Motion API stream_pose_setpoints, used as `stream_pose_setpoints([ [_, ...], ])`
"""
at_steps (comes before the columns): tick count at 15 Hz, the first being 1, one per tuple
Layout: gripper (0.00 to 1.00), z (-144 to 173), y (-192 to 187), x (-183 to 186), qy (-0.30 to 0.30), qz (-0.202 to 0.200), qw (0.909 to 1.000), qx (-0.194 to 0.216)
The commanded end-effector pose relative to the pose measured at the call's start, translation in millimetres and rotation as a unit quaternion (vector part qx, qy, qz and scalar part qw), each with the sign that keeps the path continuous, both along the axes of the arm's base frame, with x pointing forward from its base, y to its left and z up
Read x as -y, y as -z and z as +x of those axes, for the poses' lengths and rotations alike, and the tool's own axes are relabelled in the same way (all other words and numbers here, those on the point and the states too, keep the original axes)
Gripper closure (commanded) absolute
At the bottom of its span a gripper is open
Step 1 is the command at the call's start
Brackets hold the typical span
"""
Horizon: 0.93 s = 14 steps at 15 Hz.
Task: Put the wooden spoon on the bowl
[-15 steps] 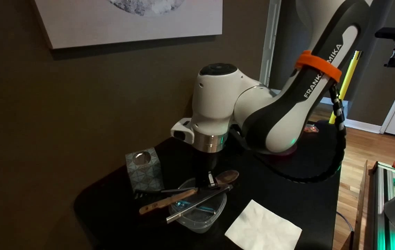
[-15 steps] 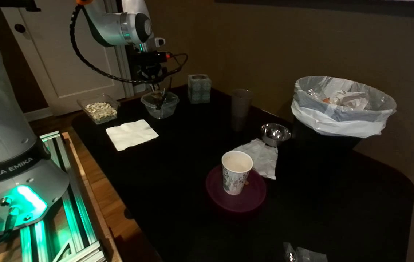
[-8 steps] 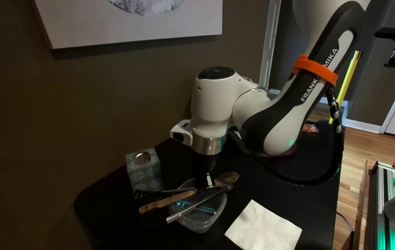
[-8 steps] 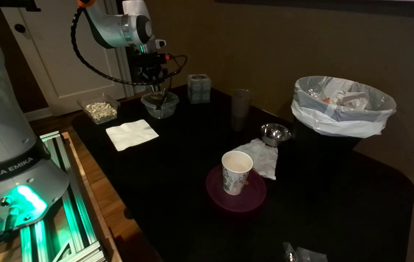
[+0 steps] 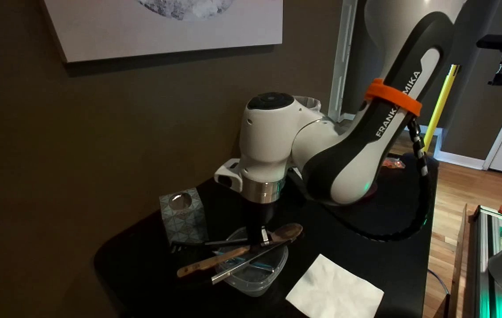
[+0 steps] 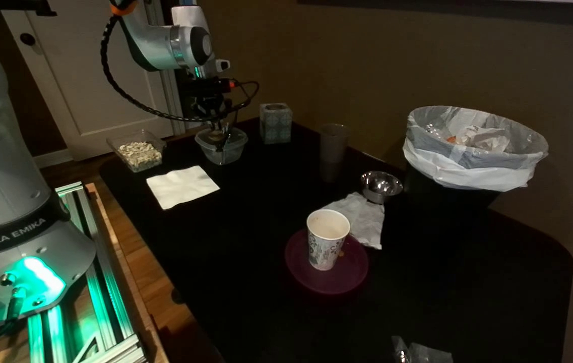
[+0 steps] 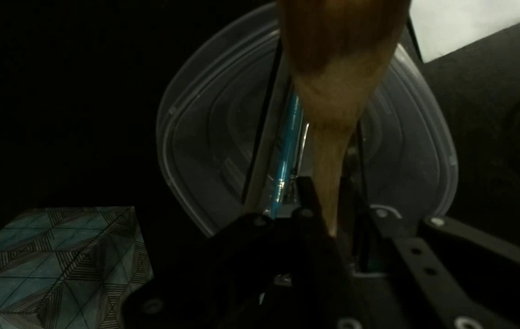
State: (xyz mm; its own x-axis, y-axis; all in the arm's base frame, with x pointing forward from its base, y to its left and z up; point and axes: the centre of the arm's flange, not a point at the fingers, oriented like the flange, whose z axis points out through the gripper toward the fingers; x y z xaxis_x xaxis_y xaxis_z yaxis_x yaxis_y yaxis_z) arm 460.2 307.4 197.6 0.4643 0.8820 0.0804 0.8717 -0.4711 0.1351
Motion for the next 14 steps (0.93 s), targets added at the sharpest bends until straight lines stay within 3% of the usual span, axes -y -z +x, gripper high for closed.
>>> stream_pose_setpoints([
  [1,0.96,4.3,5.9,-2.6,0.013,-0.005,0.9999,0.0],
  [13,0.96,6.6,8.9,-1.2,0.021,-0.007,0.9998,-0.003],
  [14,0.91,6.5,9.4,-1.0,0.021,-0.007,0.9998,-0.003],
])
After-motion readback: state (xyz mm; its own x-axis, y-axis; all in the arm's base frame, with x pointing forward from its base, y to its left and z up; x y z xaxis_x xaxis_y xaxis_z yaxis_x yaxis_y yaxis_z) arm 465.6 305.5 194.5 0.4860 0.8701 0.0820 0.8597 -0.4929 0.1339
